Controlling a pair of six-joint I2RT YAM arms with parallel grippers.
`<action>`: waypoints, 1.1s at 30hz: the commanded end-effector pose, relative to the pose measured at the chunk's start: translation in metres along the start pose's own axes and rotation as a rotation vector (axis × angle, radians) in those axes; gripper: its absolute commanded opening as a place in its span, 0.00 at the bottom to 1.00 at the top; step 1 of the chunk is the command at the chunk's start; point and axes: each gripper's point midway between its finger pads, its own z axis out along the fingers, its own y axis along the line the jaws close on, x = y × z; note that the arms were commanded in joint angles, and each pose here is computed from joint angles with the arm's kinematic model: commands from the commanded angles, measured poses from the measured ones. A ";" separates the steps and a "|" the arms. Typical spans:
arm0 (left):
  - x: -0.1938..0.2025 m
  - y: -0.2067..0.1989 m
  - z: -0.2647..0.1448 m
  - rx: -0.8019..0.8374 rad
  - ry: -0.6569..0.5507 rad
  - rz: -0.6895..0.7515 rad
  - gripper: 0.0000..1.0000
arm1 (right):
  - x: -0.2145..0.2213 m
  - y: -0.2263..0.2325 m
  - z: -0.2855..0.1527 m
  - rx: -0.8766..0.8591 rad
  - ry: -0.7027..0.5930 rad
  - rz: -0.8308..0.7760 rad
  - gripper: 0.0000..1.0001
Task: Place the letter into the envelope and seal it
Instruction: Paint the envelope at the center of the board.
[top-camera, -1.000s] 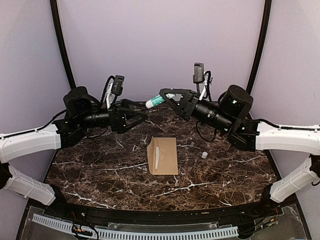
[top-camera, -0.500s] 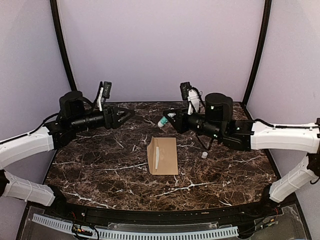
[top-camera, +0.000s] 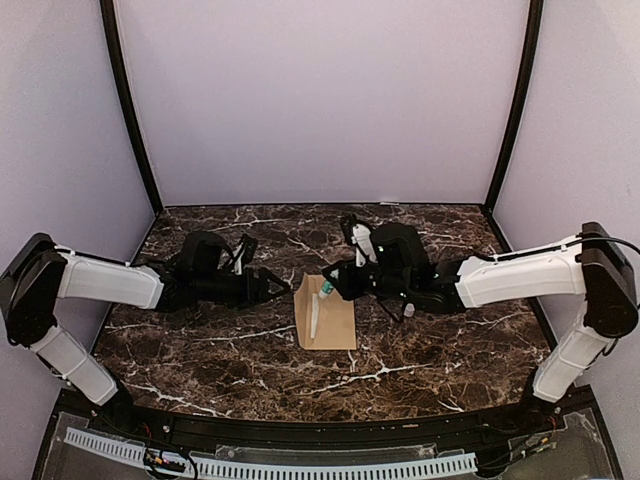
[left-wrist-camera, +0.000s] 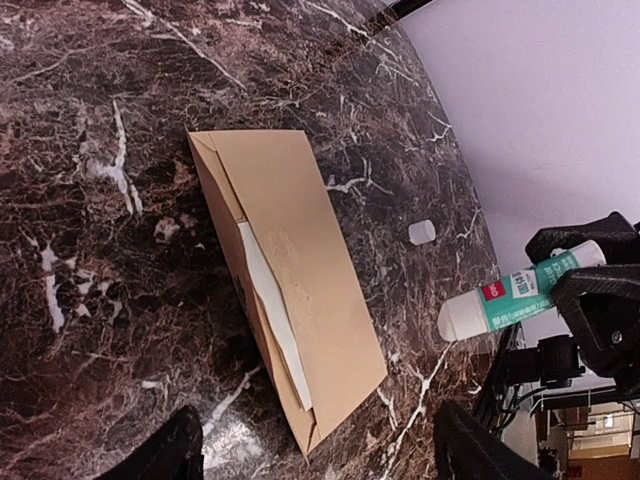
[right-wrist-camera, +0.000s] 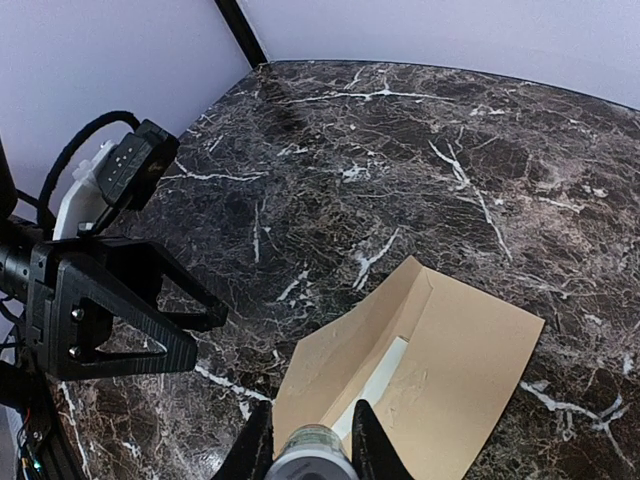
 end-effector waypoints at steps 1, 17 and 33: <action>0.000 -0.005 0.018 0.011 0.030 0.001 0.78 | -0.002 -0.010 0.010 -0.008 -0.026 0.051 0.00; 0.016 0.022 0.071 -0.098 0.146 -0.003 0.51 | 0.022 -0.032 0.043 0.056 0.034 0.009 0.00; 0.017 0.037 0.079 -0.197 0.176 0.037 0.09 | 0.015 -0.047 0.070 0.107 0.014 0.000 0.00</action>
